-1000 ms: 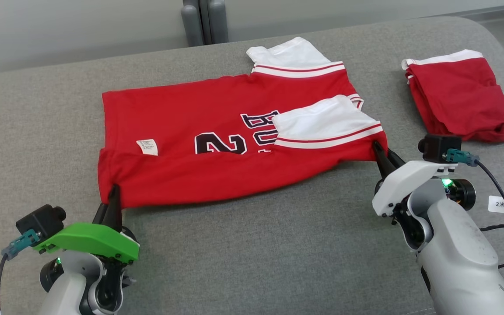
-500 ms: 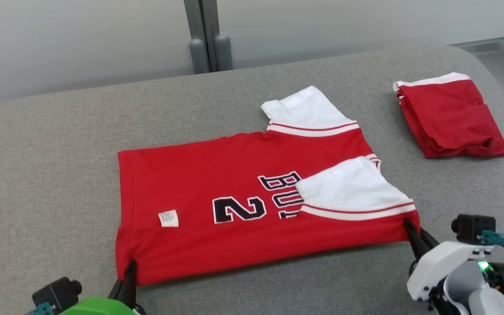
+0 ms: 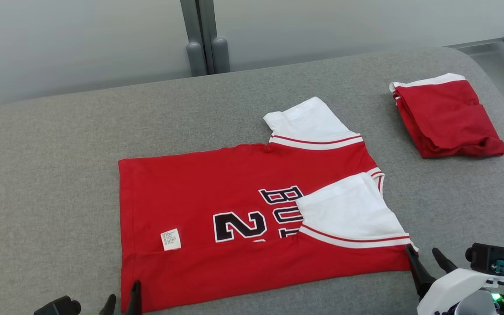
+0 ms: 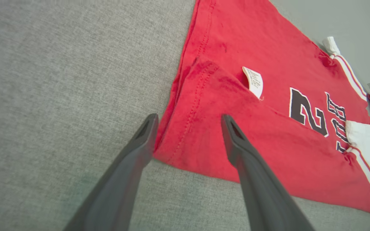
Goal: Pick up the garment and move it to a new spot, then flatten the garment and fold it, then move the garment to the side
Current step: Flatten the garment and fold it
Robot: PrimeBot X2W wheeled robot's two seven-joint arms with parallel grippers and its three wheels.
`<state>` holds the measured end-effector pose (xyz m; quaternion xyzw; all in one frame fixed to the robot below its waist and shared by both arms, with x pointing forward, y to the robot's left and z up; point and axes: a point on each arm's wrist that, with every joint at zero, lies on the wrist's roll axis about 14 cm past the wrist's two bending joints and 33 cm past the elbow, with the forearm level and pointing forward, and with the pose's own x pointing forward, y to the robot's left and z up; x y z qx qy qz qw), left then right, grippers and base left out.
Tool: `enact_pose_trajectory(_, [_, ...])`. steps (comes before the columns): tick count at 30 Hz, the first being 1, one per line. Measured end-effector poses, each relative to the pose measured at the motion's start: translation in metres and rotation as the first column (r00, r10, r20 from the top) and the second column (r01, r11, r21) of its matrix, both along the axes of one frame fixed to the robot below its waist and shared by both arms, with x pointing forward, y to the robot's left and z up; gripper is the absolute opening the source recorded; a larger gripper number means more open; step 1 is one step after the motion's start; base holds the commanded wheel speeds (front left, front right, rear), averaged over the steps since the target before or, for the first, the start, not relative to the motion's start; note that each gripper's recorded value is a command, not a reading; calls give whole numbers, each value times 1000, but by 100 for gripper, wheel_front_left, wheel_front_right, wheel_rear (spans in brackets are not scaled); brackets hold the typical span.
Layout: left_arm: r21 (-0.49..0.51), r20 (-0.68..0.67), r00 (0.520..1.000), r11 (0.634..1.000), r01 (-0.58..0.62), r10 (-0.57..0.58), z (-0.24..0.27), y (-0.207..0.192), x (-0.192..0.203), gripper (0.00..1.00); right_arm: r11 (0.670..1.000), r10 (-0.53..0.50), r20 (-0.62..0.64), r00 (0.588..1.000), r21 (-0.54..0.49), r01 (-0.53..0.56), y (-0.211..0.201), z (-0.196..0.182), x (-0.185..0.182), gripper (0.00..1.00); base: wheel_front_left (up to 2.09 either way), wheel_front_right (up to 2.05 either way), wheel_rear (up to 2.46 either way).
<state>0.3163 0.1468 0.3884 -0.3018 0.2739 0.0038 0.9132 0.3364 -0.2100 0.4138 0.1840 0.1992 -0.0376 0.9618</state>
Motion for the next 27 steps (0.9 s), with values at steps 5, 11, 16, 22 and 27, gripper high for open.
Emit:
enact_pose_trajectory(5, [92, 55, 998, 995, 27, -32, 9, 14, 11, 100, 999, -21, 54, 998, -35, 23, -10, 15, 6, 100, 0, 0, 0])
enact_pose_trajectory(11, [273, 182, 966, 953, 131, -185, 52, 25, 61, 100, 996, 10, 153, 988, -85, 3, -8, 49, 32, 100, 0, 0, 0])
enact_pose_trajectory(16, [412, 200, 913, 876, 250, -355, 80, 17, 104, 100, 991, 73, 196, 978, -128, -48, 6, 70, 56, 100, 0, 0, 0])
enact_pose_trajectory(22, [502, 110, 866, 779, 376, -488, 76, 7, 143, 100, 979, 145, 216, 966, -171, -109, 24, 83, 86, 100, 0, 0, 0])
enact_pose_trajectory(27, [526, 15, 848, 725, 444, -530, 55, 7, 168, 100, 971, 181, 208, 961, -193, -141, 32, 81, 108, 100, 0, 0, 0])
